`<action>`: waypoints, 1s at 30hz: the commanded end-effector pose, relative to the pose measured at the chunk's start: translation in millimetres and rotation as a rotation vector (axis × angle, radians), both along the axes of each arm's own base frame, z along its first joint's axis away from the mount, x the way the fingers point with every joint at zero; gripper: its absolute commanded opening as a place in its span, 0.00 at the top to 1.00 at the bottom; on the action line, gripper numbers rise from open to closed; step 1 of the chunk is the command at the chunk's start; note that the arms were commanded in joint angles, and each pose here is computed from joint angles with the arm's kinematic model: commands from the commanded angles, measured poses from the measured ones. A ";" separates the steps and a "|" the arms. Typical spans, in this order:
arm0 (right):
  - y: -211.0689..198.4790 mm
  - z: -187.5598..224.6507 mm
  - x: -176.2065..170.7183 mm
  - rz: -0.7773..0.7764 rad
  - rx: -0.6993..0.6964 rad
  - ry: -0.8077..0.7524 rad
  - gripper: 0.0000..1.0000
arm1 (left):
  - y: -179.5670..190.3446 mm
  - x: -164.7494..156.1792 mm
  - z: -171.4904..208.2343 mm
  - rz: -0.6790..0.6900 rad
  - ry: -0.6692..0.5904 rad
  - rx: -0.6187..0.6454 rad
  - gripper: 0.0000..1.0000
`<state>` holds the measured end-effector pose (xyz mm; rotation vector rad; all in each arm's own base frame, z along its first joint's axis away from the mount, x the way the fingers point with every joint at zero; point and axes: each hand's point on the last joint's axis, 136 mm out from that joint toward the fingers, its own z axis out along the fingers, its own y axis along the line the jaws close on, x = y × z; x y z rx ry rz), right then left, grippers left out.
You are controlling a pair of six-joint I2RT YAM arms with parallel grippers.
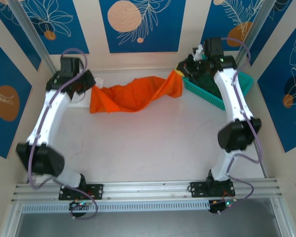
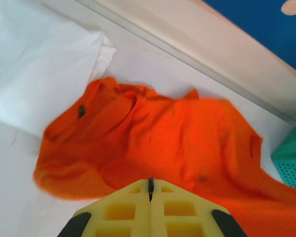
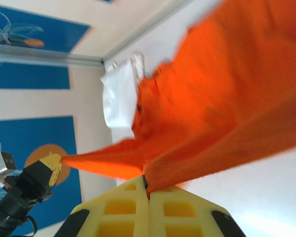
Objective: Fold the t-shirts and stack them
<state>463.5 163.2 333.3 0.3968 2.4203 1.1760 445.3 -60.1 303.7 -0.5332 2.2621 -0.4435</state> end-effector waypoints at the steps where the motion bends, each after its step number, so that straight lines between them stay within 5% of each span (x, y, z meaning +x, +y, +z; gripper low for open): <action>1: 0.0 56.2 26.7 0.023 0.052 -0.137 1.00 | -5.4 47.5 100.6 -0.031 -0.235 -0.028 1.00; 4: -16.0 103.3 57.6 -0.041 0.179 -0.269 1.00 | -10.1 72.8 172.5 -0.061 -0.412 -0.029 1.00; 8: -32.5 146.5 55.6 -0.081 0.242 -0.371 1.00 | -15.9 56.3 250.9 -0.116 -0.659 -0.076 1.00; 12: -31.9 172.9 10.2 -0.035 0.192 -0.438 1.00 | -28.3 17.6 256.0 -0.210 -0.641 -0.056 1.00; 16: -19.0 180.2 -58.5 0.076 0.081 -0.477 1.00 | -30.1 -50.2 222.0 -0.253 -0.613 0.014 1.00; 20: -6.9 119.4 -119.3 0.126 0.047 -0.313 1.00 | -18.3 -133.2 133.6 -0.238 -0.478 0.008 1.00; 23: 0.4 36.7 -172.2 0.170 0.006 -0.151 1.00 | -8.9 -198.6 62.9 -0.192 -0.348 -0.055 0.98; 25: -10.7 -33.9 -207.5 0.137 -0.034 0.015 1.00 | -0.8 -238.4 20.4 -0.152 -0.261 -0.074 0.79; 27: -23.6 -98.0 -243.4 0.093 -0.056 0.173 0.96 | 6.5 -269.9 -11.5 -0.123 -0.211 -0.075 0.73; 29: -36.3 -154.4 -276.0 0.038 -0.088 0.338 0.79 | 31.8 -294.1 -41.5 0.030 -0.140 -0.055 0.36; 30: -43.0 -173.0 -288.3 0.007 -0.110 0.408 0.69 | 42.8 -301.5 -47.8 0.089 -0.130 -0.035 0.29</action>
